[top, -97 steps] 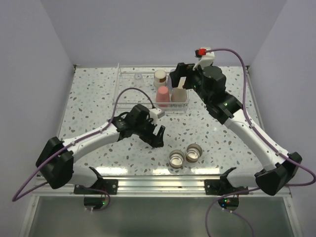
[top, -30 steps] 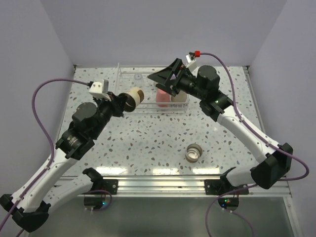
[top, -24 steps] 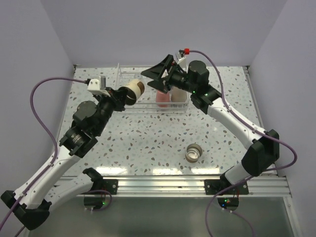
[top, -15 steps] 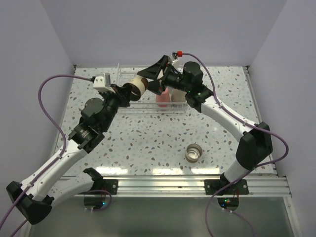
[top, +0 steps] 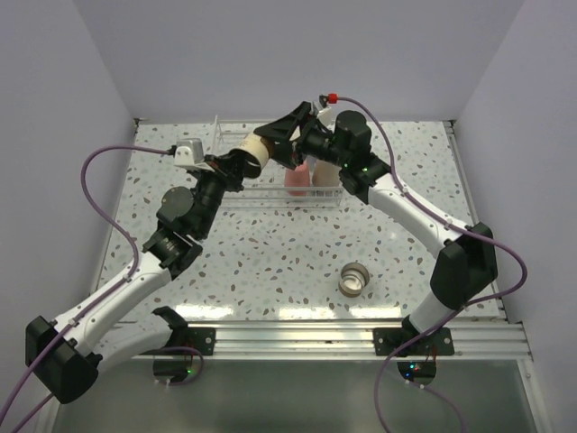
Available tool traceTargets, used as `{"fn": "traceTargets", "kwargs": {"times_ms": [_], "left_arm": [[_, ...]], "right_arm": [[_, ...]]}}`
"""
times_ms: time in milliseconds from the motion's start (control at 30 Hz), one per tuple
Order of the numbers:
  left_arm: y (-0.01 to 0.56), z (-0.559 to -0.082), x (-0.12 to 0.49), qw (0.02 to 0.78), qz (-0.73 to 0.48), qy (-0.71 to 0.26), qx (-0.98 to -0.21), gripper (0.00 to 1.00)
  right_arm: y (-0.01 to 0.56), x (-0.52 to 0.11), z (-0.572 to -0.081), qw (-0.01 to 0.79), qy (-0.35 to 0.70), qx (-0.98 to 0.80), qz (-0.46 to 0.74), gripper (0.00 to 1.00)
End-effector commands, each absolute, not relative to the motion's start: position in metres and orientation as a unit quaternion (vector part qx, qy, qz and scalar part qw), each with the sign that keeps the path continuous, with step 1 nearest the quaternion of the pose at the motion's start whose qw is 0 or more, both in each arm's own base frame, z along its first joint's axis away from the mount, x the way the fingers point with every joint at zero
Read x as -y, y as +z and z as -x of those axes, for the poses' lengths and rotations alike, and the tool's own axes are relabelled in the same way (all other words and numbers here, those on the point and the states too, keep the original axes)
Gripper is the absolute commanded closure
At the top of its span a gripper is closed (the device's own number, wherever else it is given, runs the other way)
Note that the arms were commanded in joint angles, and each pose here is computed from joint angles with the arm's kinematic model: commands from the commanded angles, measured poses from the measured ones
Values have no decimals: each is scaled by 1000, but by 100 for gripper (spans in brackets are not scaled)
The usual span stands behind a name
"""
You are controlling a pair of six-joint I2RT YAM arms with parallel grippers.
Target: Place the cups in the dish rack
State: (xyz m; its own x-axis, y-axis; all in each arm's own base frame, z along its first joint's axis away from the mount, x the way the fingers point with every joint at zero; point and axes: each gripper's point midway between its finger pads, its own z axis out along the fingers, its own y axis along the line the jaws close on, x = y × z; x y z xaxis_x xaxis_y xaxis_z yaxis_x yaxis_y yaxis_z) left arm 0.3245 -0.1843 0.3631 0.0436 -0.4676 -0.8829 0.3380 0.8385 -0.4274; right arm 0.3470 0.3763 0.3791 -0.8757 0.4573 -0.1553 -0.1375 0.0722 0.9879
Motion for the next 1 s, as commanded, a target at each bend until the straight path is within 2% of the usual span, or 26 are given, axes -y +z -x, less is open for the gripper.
{"fn": "traceTargets", "kwargs": {"times_ms": [0, 167, 233, 267, 300, 367, 400, 467, 633, 867, 900, 967], "left_arm": [[362, -329, 185, 733, 48, -277, -620, 100], [348, -336, 188, 728, 44, -267, -630, 100], [342, -338, 187, 721, 51, -261, -640, 91], [344, -340, 184, 722, 60, -254, -641, 82], [337, -340, 182, 714, 59, -244, -654, 55], [340, -341, 172, 712, 77, -224, -661, 25], [328, -340, 168, 698, 75, -202, -683, 2], [326, -336, 149, 694, 97, -167, -693, 0], [293, -307, 114, 667, 111, -113, -728, 0], [266, -283, 87, 653, 137, -91, -739, 0], [264, -283, 88, 649, 139, -93, -742, 0], [264, -286, 94, 648, 133, -102, -743, 0]], "right_arm": [[430, -382, -333, 218, 723, -649, -91, 27], [425, -391, -340, 213, 717, -660, -76, 60], [424, -394, -342, 212, 716, -661, -70, 71], [418, -397, -344, 205, 715, -665, -66, 77], [415, -399, -345, 205, 712, -669, -59, 80], [406, -407, -348, 193, 704, -682, -50, 84], [412, -408, -351, 206, 702, -681, -33, 84], [393, -412, -361, 195, 681, -705, -34, 84], [388, -412, -384, 217, 662, -717, -12, 84], [362, -402, -431, 245, 625, -741, -28, 87], [376, -401, -435, 276, 616, -738, -2, 88], [360, -404, -445, 280, 590, -757, 9, 90]]}}
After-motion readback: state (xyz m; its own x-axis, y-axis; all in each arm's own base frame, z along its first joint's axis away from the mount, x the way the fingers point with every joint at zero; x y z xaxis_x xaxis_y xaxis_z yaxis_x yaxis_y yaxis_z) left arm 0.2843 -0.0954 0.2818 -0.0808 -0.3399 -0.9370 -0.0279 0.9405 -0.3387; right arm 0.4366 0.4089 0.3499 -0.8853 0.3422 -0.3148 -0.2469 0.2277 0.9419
